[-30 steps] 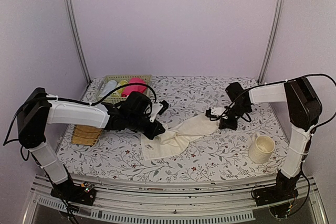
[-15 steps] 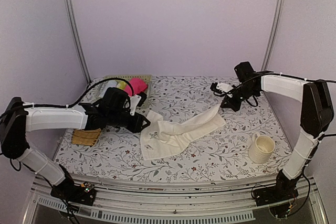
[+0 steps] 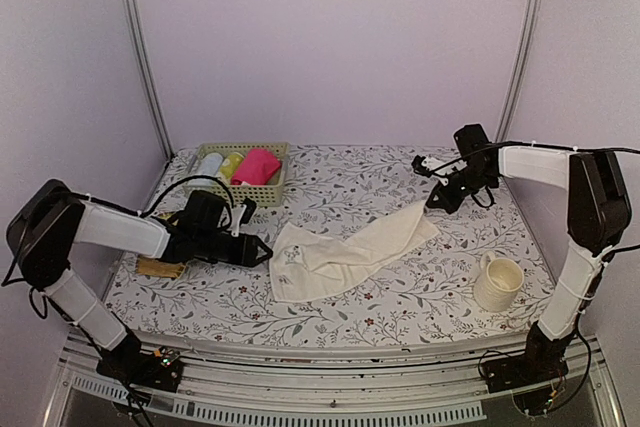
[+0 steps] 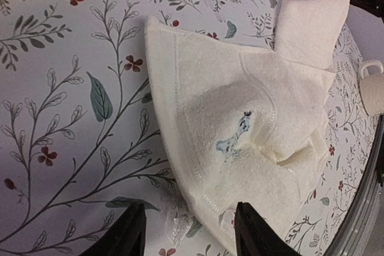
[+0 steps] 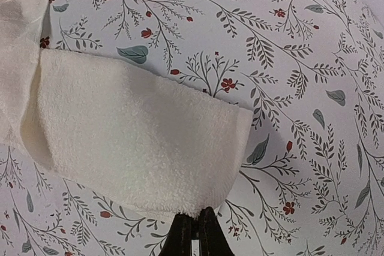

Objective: Roll the towels
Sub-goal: Pick up the towel from the center of the board.

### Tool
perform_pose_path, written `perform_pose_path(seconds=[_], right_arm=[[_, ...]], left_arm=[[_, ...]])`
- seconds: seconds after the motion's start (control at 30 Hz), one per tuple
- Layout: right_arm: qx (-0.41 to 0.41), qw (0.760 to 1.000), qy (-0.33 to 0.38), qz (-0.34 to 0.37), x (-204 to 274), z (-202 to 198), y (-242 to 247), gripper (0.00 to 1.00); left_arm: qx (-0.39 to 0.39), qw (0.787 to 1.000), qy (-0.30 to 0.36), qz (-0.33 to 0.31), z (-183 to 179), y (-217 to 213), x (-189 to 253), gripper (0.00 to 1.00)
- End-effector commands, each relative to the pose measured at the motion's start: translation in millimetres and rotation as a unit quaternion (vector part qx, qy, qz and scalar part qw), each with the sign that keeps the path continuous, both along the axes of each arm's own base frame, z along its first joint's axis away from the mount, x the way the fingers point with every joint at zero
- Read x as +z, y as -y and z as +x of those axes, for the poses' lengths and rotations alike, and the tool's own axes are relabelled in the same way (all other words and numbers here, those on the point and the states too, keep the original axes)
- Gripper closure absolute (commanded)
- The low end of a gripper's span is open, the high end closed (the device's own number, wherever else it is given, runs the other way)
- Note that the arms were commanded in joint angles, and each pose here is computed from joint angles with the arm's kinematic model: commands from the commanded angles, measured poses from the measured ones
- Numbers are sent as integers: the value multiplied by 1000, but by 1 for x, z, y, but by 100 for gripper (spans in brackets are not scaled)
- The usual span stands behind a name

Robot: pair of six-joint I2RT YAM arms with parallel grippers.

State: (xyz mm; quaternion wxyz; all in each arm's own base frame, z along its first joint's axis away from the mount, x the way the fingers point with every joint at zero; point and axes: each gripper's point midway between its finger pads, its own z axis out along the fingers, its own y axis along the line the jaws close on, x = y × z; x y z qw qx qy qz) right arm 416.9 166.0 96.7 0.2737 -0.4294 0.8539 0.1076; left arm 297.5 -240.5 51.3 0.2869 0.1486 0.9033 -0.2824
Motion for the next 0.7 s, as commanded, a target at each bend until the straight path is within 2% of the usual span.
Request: perform_pose_path(seconds=[0.0, 0.13, 0.3, 0.43, 0.63, 0.67], right_arm=[[-4, 1000, 3, 18, 3, 1, -4, 97], [-3, 1000, -5, 17, -3, 1, -5, 97], [-3, 1000, 4, 19, 5, 2, -5, 97], [-3, 1000, 3, 23, 6, 3, -7, 97], [-4, 1000, -8, 16, -5, 2, -5, 97], [-3, 1000, -7, 16, -4, 2, -6, 97]], left_arm=[[1, 997, 26, -75, 33, 17, 17, 47], [35, 997, 35, -67, 67, 21, 16, 48], [24, 997, 48, -50, 102, 38, 11, 54], [25, 998, 30, -43, 111, 45, -1, 59], [48, 998, 43, -19, 122, 37, -6, 58], [47, 998, 37, -11, 121, 36, -18, 57]])
